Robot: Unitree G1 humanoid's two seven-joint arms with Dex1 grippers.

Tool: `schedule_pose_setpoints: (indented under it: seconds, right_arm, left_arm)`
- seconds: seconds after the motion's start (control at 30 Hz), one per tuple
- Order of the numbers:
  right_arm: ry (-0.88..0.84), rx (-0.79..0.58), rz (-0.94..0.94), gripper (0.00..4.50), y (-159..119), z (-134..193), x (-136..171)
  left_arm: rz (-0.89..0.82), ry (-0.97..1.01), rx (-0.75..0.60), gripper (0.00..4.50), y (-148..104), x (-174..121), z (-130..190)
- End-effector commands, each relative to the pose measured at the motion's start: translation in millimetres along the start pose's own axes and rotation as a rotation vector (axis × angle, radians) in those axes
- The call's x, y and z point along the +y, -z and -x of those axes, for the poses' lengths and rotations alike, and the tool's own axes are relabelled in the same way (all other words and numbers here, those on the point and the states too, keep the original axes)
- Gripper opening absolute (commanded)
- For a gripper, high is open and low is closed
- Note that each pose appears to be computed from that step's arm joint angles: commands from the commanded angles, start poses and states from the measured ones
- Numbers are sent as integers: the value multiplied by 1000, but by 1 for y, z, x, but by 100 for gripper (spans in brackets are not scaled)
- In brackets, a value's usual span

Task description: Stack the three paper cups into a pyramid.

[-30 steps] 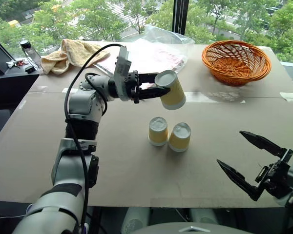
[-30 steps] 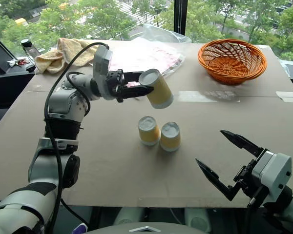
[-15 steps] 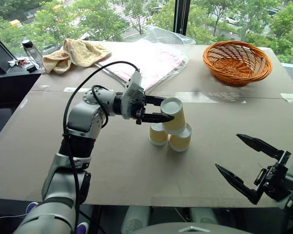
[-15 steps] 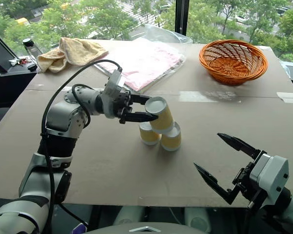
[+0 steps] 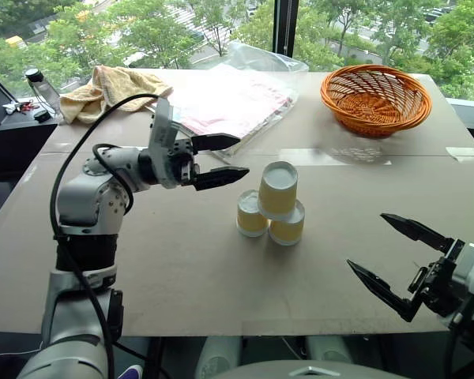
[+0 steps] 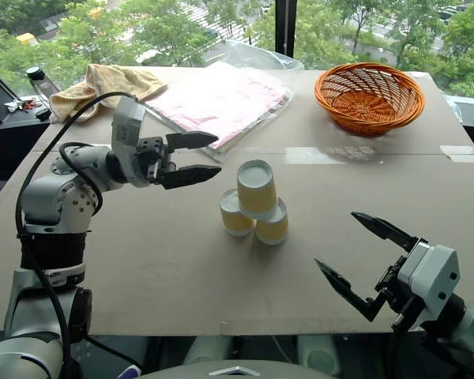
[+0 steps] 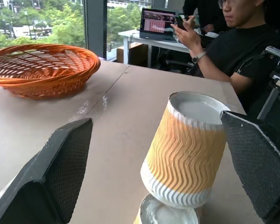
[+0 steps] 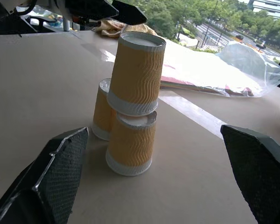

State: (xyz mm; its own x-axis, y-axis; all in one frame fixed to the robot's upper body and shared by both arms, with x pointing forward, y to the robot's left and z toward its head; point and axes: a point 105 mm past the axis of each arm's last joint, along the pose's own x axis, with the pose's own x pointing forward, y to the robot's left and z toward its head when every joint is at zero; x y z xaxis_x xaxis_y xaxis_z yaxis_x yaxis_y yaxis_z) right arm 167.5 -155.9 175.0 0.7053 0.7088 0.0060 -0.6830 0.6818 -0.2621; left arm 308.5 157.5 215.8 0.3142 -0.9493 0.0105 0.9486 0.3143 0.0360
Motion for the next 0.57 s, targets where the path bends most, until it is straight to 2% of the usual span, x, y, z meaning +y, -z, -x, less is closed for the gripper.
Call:
schedule_pose_setpoints:
  seconds: [0.03, 0.13, 0.27, 0.37, 0.57]
  right_arm:
    - [-2, 14, 0, 450, 14, 1, -8]
    - [-5, 47, -25, 450, 32, 8, -14]
    - [-18, 109, -52, 450, 49, 26, -20]
    - [-31, 164, -61, 450, 57, 43, -21]
    - [-22, 231, -79, 450, 62, 65, -23]
  left_arm:
    - [73, -161, -32, 447, 22, 2, 35]
    - [114, -248, 37, 447, 58, -10, 67]
    - [132, -304, 118, 447, 86, -35, 94]
    - [132, -300, 150, 447, 94, -51, 98]
    - [151, -347, 197, 447, 107, -61, 111]
